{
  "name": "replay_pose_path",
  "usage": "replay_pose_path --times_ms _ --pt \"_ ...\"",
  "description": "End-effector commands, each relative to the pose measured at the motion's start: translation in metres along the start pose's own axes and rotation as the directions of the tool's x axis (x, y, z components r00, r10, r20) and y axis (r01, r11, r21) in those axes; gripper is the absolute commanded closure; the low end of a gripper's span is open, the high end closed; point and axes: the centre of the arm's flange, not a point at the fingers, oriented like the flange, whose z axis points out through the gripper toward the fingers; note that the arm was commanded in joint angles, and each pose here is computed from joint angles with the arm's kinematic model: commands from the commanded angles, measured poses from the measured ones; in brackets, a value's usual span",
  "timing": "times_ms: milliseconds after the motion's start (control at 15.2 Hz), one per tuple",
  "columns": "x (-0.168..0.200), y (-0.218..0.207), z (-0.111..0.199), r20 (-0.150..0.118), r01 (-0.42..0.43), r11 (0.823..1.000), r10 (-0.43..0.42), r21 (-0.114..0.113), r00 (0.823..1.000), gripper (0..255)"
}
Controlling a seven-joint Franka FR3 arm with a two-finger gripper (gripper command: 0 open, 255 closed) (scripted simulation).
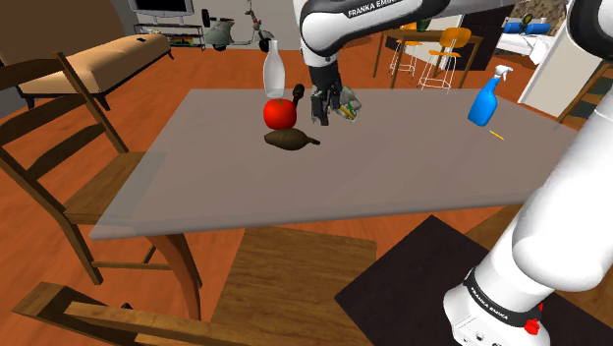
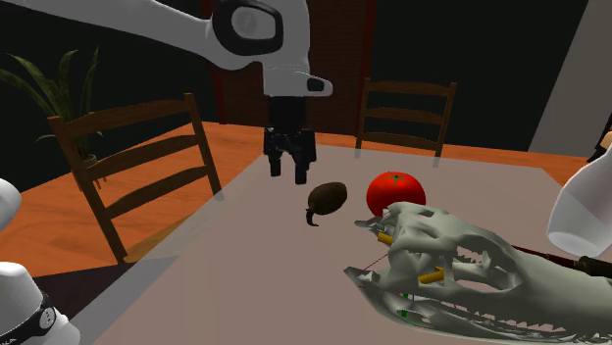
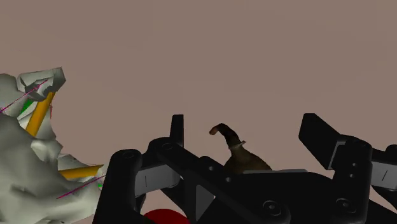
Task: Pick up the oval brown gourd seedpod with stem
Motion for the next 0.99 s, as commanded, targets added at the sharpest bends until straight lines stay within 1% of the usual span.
replay_pose_path --times_ms 0,198,396,462,924 --pt "0.025 -0.007 0.010 0.019 0.060 0.998 -0.060 -0.008 0.998 0" --pt "0.066 -0.017 0.024 0.048 0.146 0.989 -0.145 -0.019 0.988 0" --pt "0.105 -0.029 0.040 0.078 0.232 0.972 -0.229 -0.027 0.970 0" --pt "0.107 -0.030 0.041 0.080 0.237 0.971 -0.235 -0.027 0.969 0" --pt "0.114 -0.039 0.080 0.080 0.237 0.971 -0.235 -0.027 0.969 0"
